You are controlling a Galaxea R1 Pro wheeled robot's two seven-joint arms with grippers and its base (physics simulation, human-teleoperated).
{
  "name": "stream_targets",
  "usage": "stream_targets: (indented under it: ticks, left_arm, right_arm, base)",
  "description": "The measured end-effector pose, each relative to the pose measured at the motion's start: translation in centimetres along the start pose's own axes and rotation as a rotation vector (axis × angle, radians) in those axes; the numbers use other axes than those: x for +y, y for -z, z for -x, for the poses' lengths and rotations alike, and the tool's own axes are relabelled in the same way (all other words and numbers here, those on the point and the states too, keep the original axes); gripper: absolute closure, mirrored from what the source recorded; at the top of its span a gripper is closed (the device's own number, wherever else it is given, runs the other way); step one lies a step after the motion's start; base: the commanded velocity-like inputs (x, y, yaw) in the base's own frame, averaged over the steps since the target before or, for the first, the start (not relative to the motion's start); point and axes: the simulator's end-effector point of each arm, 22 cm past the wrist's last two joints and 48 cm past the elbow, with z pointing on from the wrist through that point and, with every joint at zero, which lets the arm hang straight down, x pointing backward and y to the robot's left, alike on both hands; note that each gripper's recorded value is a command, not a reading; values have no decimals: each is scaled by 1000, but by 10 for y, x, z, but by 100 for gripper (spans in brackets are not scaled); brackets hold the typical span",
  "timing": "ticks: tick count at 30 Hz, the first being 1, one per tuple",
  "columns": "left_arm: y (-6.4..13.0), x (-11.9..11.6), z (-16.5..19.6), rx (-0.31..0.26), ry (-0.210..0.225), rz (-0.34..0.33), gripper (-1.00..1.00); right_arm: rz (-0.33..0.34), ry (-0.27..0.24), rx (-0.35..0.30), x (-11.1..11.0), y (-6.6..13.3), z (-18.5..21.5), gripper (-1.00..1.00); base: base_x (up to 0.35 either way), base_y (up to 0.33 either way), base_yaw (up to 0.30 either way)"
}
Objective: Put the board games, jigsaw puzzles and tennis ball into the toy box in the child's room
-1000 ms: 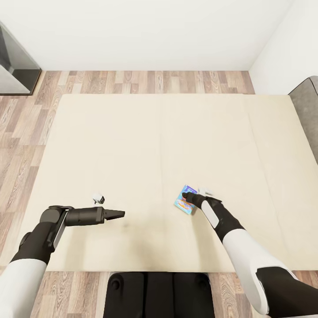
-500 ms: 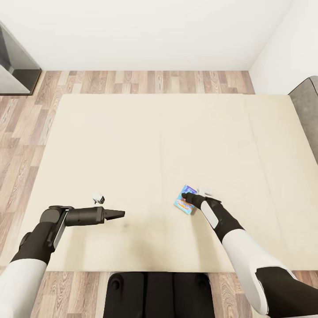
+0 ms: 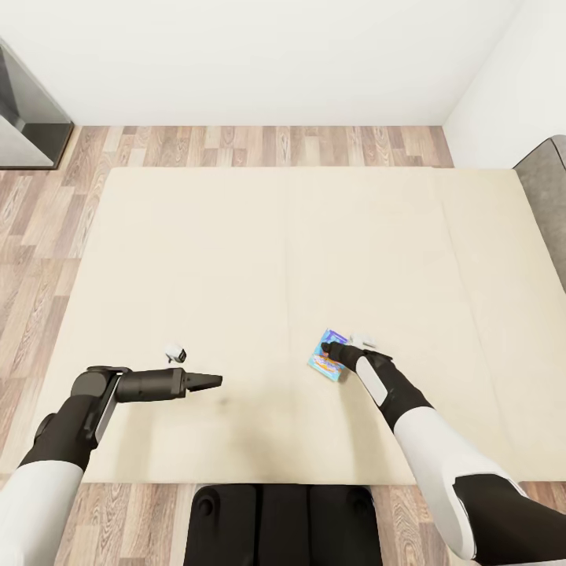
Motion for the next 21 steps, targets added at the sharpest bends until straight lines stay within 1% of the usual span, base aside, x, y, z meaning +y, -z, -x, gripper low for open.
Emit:
stream_targets:
  ticks: [3, 7, 10, 16, 21]
  left_arm:
    - [0, 0, 0, 0, 0, 0, -100]
    - [0, 0, 0, 0, 0, 0, -100]
    - [0, 0, 0, 0, 0, 0, -100]
    - [0, 0, 0, 0, 0, 0, -100]
    - [0, 0, 0, 0, 0, 0, -100]
  right_arm:
    - [18, -2, -2, 12, 0, 2, -100]
    - [35, -4, 1, 23, 0, 1, -100]
    - [48, 2, 1, 32, 0, 1, -100]
    - [62, 19, 7, 43, -1, -2, -100]
    - [65, 21, 10, 46, -1, -4, -100]
  base:
    - [0, 0, 0]
    - [0, 0, 0]
    - [0, 0, 0]
    - [0, 0, 0]
    - [0, 0, 0]
